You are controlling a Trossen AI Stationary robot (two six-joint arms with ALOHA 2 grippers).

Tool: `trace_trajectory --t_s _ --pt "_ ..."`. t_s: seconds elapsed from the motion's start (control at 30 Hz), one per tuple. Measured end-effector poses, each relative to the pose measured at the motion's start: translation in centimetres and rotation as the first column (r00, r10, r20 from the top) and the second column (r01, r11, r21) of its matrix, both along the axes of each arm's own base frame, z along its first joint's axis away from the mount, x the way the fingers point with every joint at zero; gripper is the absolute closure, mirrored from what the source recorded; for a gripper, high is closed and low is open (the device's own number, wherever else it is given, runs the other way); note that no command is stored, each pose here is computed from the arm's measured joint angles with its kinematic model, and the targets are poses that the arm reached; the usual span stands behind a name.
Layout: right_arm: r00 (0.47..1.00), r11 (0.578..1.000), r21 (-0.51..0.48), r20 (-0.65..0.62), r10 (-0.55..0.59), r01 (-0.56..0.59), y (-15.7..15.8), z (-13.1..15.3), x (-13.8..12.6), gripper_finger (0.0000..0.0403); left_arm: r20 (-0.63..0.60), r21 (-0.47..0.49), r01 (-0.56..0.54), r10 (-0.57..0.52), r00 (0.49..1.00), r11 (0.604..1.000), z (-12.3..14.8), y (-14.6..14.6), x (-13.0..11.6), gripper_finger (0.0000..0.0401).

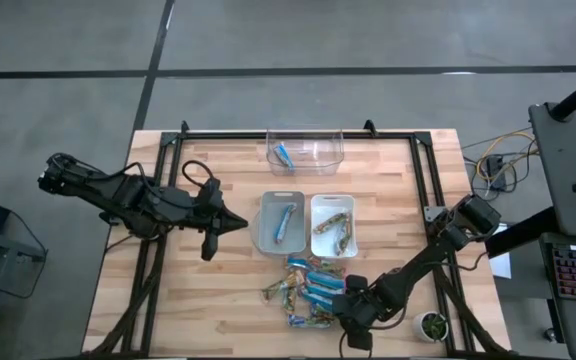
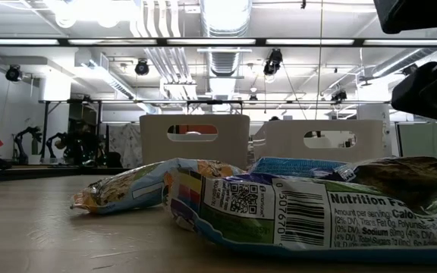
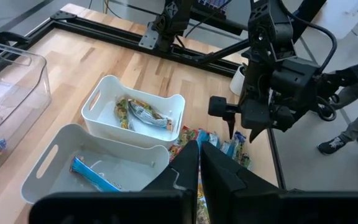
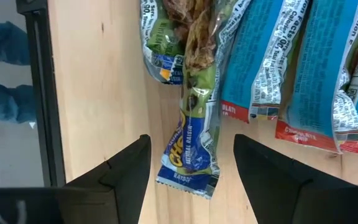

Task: Pick and place Granola Bars by type
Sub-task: Put the blue granola bar into the transparent bin

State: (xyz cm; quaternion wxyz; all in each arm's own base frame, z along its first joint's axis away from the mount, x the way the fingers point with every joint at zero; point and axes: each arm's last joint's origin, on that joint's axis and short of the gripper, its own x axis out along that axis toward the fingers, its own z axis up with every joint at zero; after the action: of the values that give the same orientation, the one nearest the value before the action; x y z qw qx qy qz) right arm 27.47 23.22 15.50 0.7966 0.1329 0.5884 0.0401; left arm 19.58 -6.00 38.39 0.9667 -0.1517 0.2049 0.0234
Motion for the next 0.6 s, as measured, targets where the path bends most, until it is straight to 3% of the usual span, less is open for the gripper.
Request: trace_trajectory --t_s 0.6 --pt "0.998 0.999 -0.014 0.036 -0.043 0.044 0.06 -0.05 0.06 0.0184 0.003 0.016 -0.019 0.019 1.000 1.000 0.00 0.10 0.03 0.0401"
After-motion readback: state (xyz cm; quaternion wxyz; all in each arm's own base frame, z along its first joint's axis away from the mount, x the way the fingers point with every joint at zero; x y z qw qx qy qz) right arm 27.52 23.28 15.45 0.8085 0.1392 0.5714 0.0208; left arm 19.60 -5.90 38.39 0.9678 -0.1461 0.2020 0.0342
